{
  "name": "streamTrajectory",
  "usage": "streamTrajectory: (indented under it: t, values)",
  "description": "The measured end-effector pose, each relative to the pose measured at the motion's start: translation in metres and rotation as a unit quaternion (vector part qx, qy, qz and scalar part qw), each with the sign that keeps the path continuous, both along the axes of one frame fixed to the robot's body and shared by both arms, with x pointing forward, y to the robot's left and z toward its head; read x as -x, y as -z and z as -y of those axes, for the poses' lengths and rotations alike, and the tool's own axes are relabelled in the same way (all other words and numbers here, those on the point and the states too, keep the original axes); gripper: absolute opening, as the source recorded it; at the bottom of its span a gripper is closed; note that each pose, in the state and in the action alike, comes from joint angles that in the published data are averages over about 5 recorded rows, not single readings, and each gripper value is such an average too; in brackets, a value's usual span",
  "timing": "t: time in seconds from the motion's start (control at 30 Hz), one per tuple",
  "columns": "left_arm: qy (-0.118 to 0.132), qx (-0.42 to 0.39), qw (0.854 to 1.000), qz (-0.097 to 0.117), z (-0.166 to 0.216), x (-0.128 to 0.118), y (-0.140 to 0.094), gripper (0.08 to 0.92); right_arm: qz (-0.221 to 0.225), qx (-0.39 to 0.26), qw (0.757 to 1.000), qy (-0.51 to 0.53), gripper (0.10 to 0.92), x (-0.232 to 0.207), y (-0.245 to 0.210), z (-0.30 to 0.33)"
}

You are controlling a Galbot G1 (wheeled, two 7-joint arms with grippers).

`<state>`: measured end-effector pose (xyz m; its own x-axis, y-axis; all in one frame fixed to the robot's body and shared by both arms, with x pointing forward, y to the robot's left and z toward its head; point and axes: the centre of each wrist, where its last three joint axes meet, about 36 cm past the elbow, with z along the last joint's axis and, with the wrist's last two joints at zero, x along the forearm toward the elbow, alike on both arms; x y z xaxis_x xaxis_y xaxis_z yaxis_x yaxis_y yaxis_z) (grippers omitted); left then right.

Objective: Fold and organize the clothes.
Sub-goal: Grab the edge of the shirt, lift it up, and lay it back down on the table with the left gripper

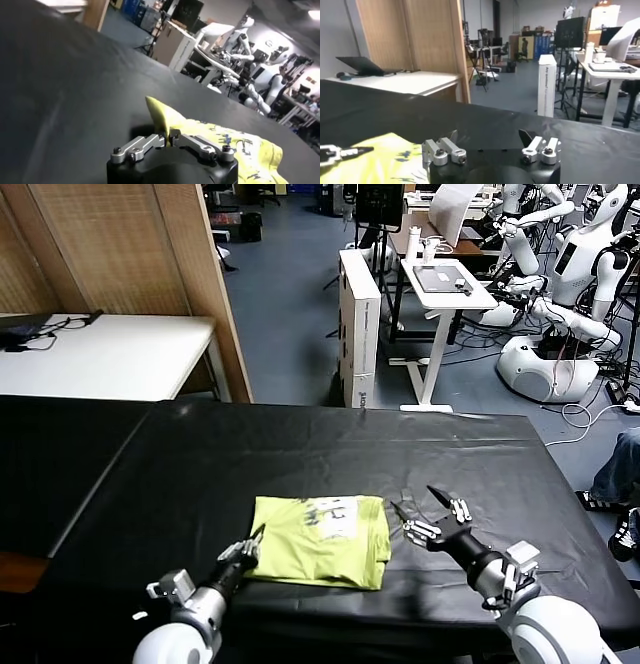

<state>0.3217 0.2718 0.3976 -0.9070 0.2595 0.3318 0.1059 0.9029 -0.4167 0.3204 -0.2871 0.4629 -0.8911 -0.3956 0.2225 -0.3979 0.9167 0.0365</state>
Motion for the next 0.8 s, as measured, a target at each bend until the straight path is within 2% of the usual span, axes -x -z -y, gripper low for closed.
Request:
streamTrajectory:
  t: [0.27,0.4,0.5,0.67,0.8]
  values:
    - [-0.010,-0.054,0.998,0.010,-0.083,-0.005,-0.036,0.182,-0.008,-0.001,1.000,0.008,0.907,0.001,0.009,0.000]
    - [-0.024,-0.092,0.995,0.017,-0.128,-0.005,-0.061,0.182,-0.007,-0.002,1.000,0.010,0.907,-0.001,0.010,0.000]
    - [-0.033,-0.127,0.991,0.029,-0.156,-0.006,-0.085,0.182,-0.008,-0.006,1.000,0.011,0.907,-0.002,0.012,-0.002]
    - [-0.042,-0.167,0.983,0.059,-0.177,-0.009,-0.130,0.182,-0.012,-0.011,1.000,0.010,0.907,0.000,0.016,-0.006]
    - [-0.045,-0.178,0.980,0.072,-0.165,-0.007,-0.151,0.182,-0.015,-0.011,1.000,0.009,0.907,0.003,0.018,-0.007]
